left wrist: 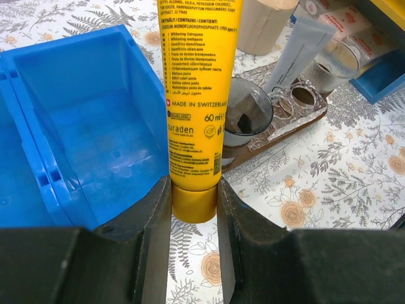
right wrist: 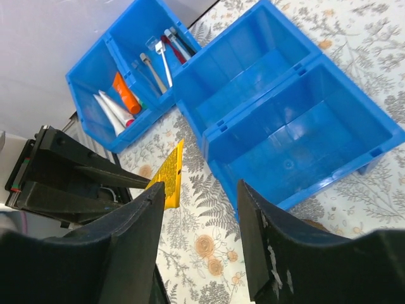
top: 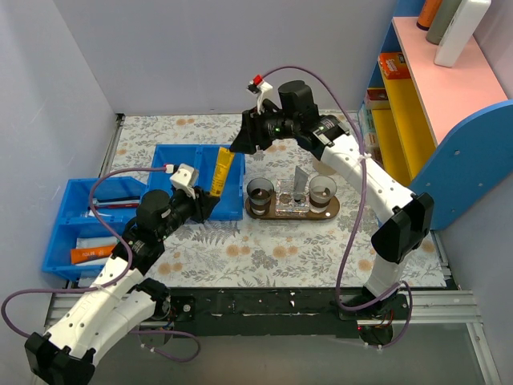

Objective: Prepare toiletry sets of a toothbrush and toothpaste on the tray

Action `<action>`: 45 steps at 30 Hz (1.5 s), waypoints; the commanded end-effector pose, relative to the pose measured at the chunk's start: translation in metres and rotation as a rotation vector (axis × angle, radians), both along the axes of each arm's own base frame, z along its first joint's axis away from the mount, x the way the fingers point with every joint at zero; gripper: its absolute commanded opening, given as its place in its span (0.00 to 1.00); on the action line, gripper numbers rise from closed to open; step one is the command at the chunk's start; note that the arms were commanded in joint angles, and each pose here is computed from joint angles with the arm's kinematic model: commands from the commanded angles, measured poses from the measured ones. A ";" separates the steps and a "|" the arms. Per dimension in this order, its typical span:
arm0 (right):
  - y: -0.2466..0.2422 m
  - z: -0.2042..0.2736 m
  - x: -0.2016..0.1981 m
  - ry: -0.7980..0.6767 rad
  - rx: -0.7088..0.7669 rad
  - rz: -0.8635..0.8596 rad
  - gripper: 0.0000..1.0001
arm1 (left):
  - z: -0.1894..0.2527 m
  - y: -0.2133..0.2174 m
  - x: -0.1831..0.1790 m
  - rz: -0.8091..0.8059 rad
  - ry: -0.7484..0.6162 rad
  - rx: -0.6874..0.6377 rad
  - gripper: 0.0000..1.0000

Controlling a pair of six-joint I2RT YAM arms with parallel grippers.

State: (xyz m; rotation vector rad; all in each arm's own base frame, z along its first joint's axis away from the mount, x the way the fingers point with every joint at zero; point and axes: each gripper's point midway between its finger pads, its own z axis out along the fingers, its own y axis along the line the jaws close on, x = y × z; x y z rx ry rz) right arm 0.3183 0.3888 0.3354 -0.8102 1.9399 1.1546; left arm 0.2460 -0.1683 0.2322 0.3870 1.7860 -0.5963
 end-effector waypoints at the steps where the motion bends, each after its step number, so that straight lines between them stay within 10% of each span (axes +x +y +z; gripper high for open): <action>1: 0.015 0.005 -0.010 0.035 0.050 0.076 0.55 | 0.015 -0.005 0.004 -0.004 -0.069 -0.018 0.00; 9: 0.022 -0.005 -0.023 0.064 0.041 0.118 0.48 | 0.014 -0.006 0.002 -0.004 -0.071 -0.009 0.00; 20: 0.021 -0.009 -0.028 0.065 0.034 0.109 0.01 | 0.012 -0.007 0.002 0.005 -0.067 -0.008 0.02; 22: 0.018 -0.004 -0.028 0.049 0.040 0.090 0.01 | 0.013 -0.007 0.001 0.006 -0.067 -0.017 0.13; 28: 0.001 0.028 -0.026 -0.046 0.071 -0.002 0.01 | 0.024 -0.002 0.000 0.039 -0.082 -0.061 0.94; 36: -0.066 0.079 -0.021 -0.228 0.014 -0.287 0.01 | 0.085 0.008 -0.004 0.106 -0.174 -0.220 0.98; 45: -0.156 0.060 0.004 -0.306 -0.203 -0.713 0.01 | 0.044 0.007 0.058 0.296 -0.054 -0.157 0.98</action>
